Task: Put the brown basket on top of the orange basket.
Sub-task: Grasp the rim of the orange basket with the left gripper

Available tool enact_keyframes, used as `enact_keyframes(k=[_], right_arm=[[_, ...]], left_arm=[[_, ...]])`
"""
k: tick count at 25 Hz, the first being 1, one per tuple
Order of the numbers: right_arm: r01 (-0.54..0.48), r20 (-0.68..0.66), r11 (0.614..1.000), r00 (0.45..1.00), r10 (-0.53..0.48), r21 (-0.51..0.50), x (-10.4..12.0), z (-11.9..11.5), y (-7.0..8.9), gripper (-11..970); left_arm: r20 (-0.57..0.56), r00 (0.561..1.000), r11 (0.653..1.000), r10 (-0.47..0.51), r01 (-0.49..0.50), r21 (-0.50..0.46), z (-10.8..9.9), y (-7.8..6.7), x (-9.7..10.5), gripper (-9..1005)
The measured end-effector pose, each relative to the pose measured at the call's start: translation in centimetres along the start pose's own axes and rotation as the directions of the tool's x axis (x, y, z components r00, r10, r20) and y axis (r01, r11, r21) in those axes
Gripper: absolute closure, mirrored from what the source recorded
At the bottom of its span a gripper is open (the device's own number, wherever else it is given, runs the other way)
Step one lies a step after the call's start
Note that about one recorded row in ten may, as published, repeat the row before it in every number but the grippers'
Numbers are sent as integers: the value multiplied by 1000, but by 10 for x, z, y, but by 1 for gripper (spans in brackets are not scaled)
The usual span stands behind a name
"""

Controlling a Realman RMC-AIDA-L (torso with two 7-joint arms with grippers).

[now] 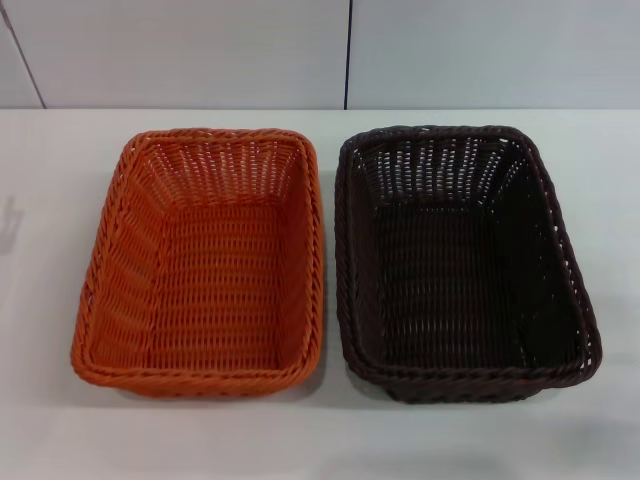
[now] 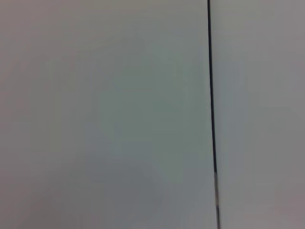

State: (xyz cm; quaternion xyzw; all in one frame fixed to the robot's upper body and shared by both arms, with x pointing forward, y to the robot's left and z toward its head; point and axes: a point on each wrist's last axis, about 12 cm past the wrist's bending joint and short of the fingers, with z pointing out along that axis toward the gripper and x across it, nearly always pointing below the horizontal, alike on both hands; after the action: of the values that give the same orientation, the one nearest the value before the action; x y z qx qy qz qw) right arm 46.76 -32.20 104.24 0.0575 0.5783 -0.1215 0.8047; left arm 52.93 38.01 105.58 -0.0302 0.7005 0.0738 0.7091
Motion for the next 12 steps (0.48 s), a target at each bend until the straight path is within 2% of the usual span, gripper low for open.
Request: enact_keyframes(k=[2,6,10,12], right_arm=[[0,6,1000,1000,0,4,-1,0,-1,265],[-1,5,1000,1000,1,5,-1,0,0,265],[0,3,1000,1000,0,11,0,0,-1,265],[-3,4,1000,1000,3,9,-1,2,0,265]], left_arm=[[9,1000,1000,2,-2,-10,2,2,-7,205],[46,999,998,10,-7,-63,-3,4,-8,208],[13,1000,999,16,-16,-43,-1,1,-11,212],[-33,999,1000,-3,3,-13,5,2,-22,211]])
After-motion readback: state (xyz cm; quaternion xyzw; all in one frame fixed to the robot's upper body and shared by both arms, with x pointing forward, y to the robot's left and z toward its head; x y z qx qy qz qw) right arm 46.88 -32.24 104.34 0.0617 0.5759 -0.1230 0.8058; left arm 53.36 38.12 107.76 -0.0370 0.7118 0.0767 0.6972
